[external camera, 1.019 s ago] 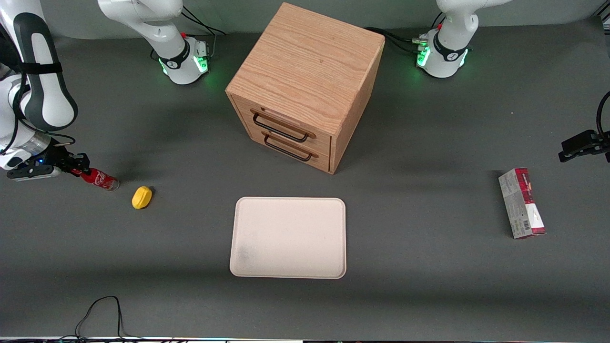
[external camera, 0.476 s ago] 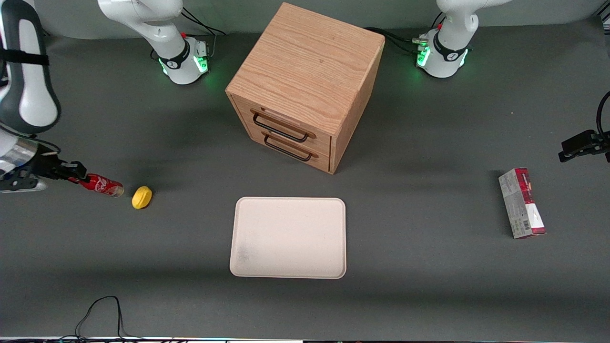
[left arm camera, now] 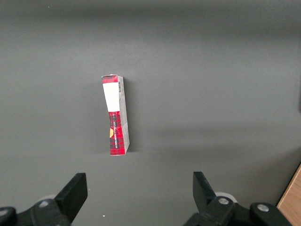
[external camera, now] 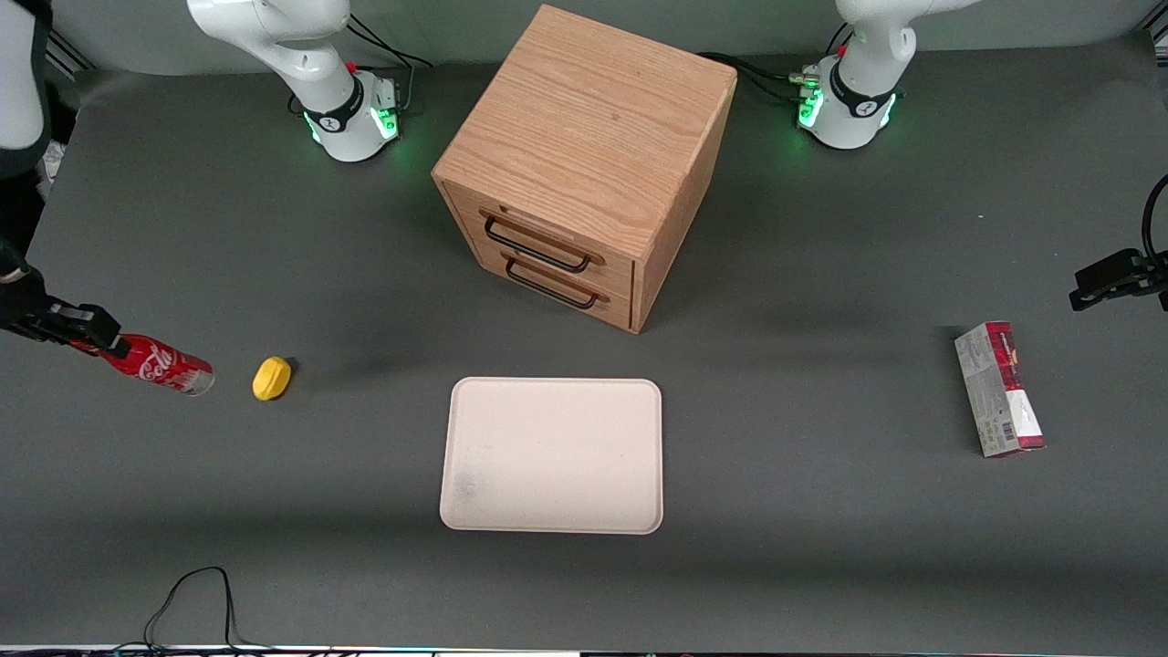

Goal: Place coke bottle on tray
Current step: 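Lift the bottle with the right gripper and carry it toward the cream tray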

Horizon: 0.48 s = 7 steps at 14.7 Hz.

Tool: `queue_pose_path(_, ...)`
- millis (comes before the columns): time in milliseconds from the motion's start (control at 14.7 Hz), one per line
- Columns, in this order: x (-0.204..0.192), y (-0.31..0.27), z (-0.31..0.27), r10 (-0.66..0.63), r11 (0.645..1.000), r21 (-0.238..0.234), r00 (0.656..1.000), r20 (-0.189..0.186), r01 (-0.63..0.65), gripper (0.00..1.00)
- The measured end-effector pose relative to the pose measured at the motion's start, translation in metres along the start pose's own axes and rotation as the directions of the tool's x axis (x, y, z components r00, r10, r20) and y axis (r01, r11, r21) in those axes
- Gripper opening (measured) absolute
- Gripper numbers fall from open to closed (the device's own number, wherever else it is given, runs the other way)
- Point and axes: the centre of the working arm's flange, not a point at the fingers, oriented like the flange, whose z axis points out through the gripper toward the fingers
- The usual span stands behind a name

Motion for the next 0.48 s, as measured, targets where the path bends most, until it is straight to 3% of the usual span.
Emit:
queue_pose_path(272,0.016,-0.101,0.0,0.011,1.0,-0.011,1.0,-0.025,-0.011,0.35)
queue_pose_path(476,0.025,-0.169,0.038,-0.01,0.999,-0.035,1.0,-0.017,0.01,0.35)
